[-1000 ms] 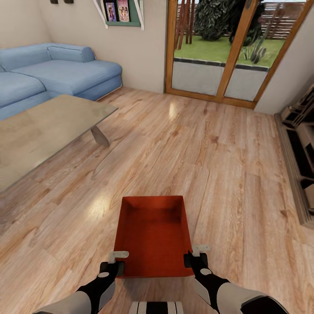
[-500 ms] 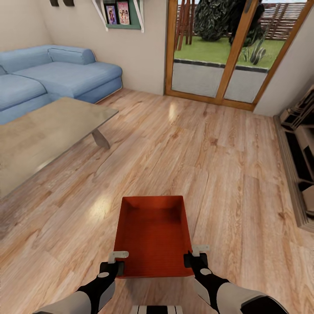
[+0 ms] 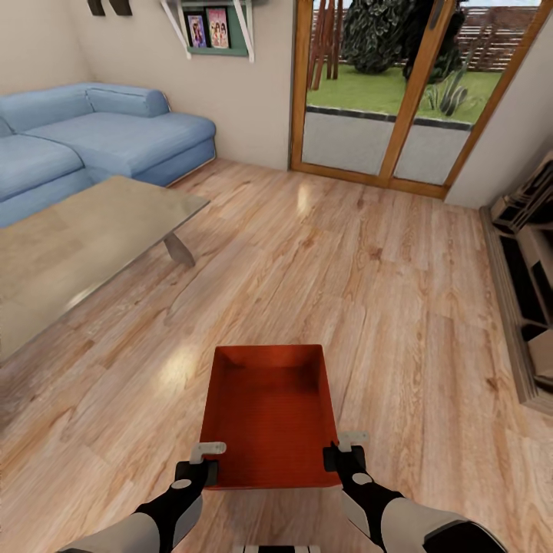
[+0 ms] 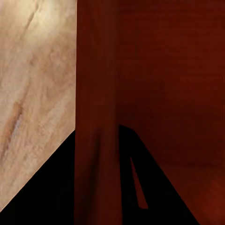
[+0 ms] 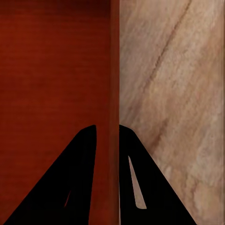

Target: Move the two storage containers from the living room to the garage. In the garage, place one container on the floor and stack the other container on top of it (either order is fine).

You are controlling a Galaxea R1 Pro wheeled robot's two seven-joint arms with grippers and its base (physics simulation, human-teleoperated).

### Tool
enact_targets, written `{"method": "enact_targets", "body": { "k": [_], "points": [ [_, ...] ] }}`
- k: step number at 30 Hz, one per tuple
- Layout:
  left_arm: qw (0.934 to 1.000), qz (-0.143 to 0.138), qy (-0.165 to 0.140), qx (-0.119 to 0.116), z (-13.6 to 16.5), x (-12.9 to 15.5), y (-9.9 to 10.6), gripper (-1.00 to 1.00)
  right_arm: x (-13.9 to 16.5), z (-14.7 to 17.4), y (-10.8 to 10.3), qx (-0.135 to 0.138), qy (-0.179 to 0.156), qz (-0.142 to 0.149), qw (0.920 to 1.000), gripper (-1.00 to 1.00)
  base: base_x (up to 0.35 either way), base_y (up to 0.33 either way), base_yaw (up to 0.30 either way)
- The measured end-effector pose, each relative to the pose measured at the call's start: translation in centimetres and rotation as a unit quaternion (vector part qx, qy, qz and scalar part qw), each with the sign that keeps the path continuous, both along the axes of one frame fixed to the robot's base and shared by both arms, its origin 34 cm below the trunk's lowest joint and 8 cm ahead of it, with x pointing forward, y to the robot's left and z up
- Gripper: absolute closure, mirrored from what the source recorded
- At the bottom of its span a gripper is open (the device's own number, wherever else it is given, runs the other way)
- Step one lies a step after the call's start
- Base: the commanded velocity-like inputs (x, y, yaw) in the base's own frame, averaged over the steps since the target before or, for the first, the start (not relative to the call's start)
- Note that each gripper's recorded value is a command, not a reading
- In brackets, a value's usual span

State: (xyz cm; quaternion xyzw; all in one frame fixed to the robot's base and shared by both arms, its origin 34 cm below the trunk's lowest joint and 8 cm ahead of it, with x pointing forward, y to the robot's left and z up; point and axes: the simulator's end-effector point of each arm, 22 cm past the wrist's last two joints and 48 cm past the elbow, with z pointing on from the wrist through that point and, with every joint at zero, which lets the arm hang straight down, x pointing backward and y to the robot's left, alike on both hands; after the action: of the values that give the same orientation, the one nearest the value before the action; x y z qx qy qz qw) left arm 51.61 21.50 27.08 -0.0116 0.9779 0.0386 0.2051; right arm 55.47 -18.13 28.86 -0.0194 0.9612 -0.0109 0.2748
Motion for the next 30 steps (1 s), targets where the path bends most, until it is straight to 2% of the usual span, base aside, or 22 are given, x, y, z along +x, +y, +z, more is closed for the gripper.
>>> {"method": "enact_targets", "body": {
  "k": [30],
  "points": [
    [1.0, 0.0, 0.0, 0.0, 6.1, 1.0, 0.0, 1.0, 1.0, 6.1, 0.0, 0.0, 0.0, -0.001, 1.0, 1.0, 0.0, 0.0, 0.0]
  ]
}}
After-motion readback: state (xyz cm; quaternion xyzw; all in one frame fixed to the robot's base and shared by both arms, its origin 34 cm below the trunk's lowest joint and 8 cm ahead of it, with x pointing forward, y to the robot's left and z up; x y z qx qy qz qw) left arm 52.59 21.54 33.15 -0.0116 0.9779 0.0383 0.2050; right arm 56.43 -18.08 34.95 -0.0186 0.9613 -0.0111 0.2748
